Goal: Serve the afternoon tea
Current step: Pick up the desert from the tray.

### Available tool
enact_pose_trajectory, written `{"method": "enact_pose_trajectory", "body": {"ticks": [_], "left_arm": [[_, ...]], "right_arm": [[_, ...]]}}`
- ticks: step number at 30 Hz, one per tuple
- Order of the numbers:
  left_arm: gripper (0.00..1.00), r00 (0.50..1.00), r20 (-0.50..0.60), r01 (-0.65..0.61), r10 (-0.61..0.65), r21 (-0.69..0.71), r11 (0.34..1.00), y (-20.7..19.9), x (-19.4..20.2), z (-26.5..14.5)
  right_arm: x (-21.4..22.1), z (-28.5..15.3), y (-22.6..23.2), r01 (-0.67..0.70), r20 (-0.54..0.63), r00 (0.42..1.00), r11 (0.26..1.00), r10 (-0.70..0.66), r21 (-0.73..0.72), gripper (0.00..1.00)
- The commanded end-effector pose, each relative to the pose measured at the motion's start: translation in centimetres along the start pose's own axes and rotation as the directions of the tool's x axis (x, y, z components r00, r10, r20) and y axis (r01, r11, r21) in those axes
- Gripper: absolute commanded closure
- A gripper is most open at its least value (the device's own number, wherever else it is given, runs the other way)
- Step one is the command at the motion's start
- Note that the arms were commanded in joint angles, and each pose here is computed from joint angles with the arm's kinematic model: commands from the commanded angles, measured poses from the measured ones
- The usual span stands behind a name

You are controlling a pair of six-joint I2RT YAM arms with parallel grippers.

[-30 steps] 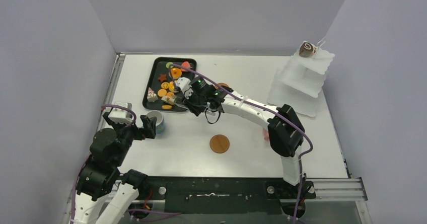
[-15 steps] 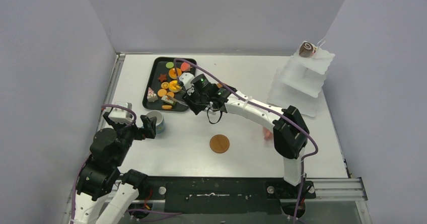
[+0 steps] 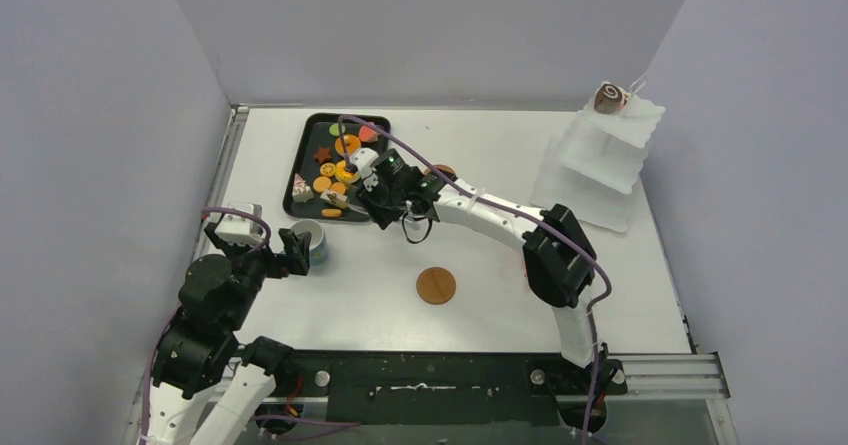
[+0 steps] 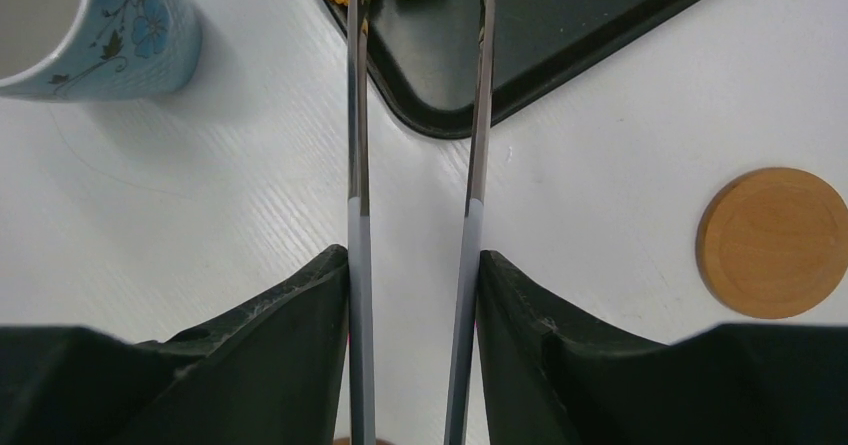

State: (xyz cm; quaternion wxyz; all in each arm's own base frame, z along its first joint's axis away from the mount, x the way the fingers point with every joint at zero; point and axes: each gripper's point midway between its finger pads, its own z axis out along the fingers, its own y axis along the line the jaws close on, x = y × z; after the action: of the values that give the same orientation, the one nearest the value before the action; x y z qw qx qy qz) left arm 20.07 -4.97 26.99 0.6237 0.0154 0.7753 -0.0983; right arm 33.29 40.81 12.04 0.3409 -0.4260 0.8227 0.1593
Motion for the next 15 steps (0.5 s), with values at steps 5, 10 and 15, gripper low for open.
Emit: {"method": "enact_pose_trajectory", "body": {"ticks": [5, 10, 15], "left_arm": [[0.03, 0.998, 0.064, 0.006, -0.006, 0.002, 1.0, -0.1, -1.7, 0.2], [0.03, 0.998, 0.057, 0.004, -0.005, 0.009, 1.0, -0.3, -1.7, 0.3], [0.03, 0.998, 0.058, 0.005, -0.006, 0.011, 1.0, -0.3, -1.7, 0.2]], "right_arm": [[-3.8, 1.6, 0.0, 0.005, 0.064, 0.998, 1.0, -0.004, -0.01, 0.57], [-3.4, 2.0, -0.3, -0.052, 0.017, 0.999, 0.999, 0.052, -0.002, 0.77], [-2.9, 0.5, -1.2, -0.123, 0.003, 0.992, 0.991, 0.123, 0.044, 1.0]]}}
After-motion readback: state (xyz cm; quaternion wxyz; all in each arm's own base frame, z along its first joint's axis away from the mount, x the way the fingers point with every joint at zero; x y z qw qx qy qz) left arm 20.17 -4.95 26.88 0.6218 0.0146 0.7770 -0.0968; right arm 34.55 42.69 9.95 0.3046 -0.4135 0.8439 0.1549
